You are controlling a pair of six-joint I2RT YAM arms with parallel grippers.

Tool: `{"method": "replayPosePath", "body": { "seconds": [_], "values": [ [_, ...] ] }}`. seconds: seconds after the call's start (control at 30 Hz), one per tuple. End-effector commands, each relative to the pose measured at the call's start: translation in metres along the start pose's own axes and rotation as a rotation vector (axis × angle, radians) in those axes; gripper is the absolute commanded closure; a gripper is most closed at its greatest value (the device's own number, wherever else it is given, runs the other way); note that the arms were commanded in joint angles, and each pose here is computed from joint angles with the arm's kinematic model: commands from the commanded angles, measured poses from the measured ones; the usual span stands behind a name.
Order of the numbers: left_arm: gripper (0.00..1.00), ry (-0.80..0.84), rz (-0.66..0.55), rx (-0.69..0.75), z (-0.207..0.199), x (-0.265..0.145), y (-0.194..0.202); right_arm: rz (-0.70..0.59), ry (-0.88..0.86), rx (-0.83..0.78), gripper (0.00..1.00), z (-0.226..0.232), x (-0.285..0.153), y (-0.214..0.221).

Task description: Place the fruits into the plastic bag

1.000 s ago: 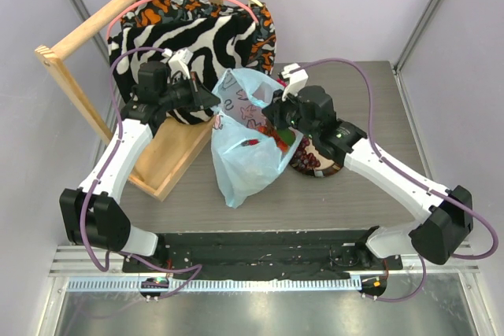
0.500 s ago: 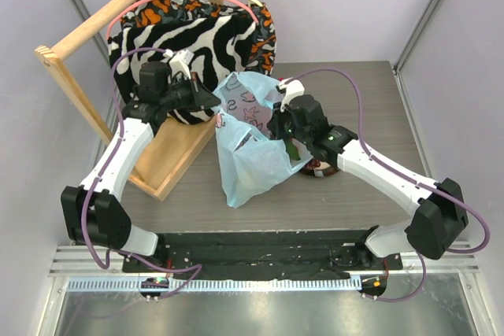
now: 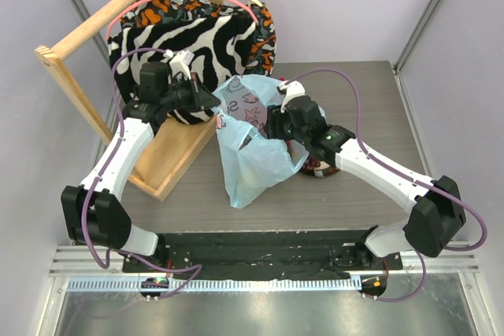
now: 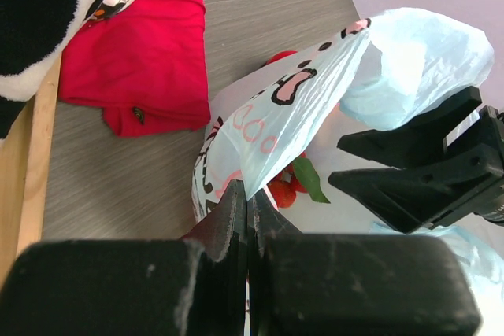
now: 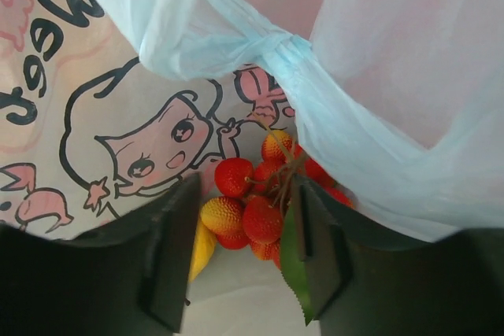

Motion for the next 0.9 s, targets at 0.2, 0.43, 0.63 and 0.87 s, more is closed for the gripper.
{"method": "replayPosePath", "body": {
  "seconds": [0.2,0.43,0.63,0.87],
  "values": [
    [1.0,-0.019,-0.04,0.044,-0.003,-0.005,-0.013,-0.168,-0.154,0.047,0.28,0.015,-0.036,-0.038],
    [1.0,-0.025,-0.038,0.042,-0.002,-0.005,-0.014,-0.331,-0.303,0.067,0.22,0.024,-0.079,-0.063],
    [1.0,-0.032,-0.033,0.038,-0.002,-0.004,-0.013,-0.44,-0.416,0.088,0.2,0.032,-0.107,-0.08],
    [1.0,-0.069,-0.056,0.054,-0.003,-0.01,-0.015,-0.481,-0.076,0.143,0.12,0.006,-0.129,-0.101]
  ]
}}
Point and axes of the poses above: each gripper's point midway between its finger pads, its own x axis out along the fingers, its own z axis along the line the jaws close on, y = z × x, the point moved 10 cm from there along -x, back along the fingers
